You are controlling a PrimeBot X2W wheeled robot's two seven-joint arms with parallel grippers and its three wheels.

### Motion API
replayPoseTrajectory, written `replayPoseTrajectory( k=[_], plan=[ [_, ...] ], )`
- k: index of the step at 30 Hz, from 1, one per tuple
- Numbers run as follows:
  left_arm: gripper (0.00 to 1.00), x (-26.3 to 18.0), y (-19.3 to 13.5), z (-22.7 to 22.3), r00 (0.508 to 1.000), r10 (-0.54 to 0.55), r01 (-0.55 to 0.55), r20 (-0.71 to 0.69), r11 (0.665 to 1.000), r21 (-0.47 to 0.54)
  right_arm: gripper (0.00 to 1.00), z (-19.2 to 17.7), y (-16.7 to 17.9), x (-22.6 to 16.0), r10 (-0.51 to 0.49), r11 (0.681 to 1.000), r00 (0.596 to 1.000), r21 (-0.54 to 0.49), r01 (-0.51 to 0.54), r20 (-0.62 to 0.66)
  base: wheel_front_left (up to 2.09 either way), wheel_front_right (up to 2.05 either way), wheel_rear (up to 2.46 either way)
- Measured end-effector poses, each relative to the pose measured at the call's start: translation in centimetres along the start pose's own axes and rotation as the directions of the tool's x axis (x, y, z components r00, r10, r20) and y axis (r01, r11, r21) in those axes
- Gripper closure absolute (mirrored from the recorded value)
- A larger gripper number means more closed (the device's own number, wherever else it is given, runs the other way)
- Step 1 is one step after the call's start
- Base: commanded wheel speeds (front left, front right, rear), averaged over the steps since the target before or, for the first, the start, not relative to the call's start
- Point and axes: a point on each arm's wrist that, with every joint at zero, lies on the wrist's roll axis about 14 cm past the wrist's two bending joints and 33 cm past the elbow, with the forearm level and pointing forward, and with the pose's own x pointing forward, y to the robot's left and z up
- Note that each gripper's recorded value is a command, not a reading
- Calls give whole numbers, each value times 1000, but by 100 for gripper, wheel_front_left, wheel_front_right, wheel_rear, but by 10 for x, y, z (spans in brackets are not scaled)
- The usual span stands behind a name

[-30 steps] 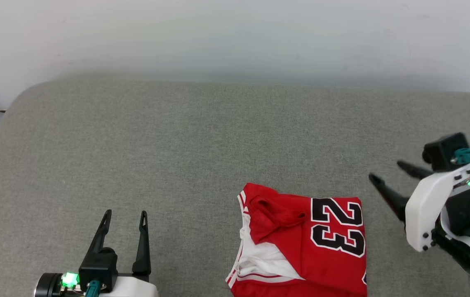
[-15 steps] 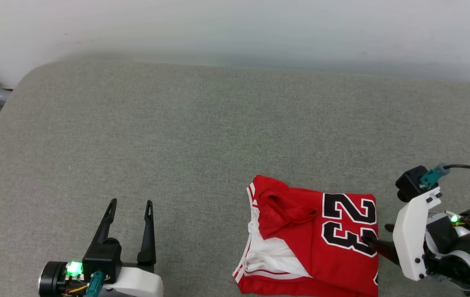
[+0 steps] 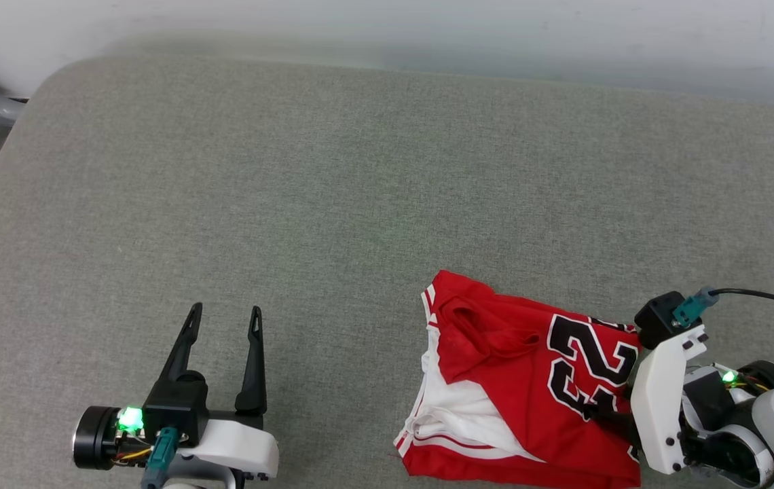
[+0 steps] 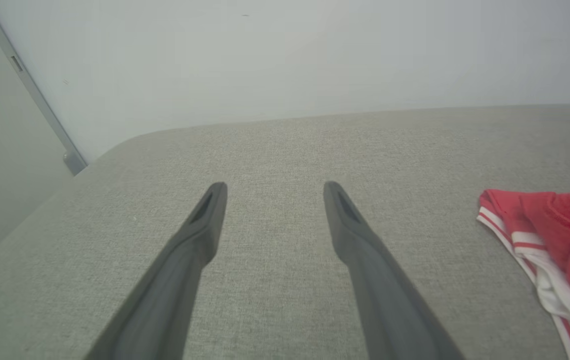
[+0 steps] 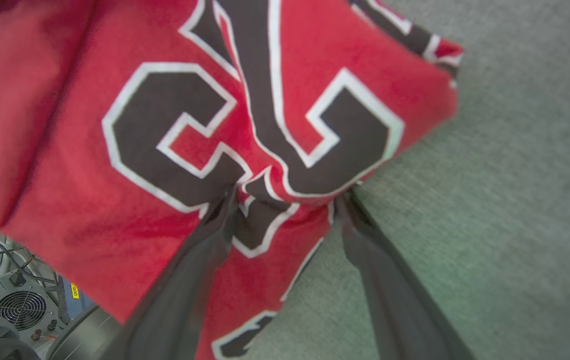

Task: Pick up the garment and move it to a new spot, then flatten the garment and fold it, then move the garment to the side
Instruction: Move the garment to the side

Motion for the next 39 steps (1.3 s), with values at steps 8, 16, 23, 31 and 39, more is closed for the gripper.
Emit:
replayPoseTrajectory(
  k=[8,16,23,31,39],
  plan=[
    [0,1,2,-2,1000,5,-5,-5,1000,1,100,3,3,5,11,999,999,-34,-10,42,0,0,0],
    [0,1,-1,3,1000,-3,3,9,1000,-3,100,15,8,-2,16,997,990,-77,-5,137,0,0,0],
    [0,4,-12,4,999,-33,34,15,999,-9,100,26,-1,-20,-18,994,973,-101,42,230,0,0,0],
    [0,17,-37,4,994,-106,107,25,994,-18,100,22,-45,-57,-167,974,938,-96,204,303,0,0,0],
    [0,37,-76,2,976,-213,214,38,976,-32,100,3,-99,-102,-347,927,873,-18,375,342,0,0,0]
  ],
)
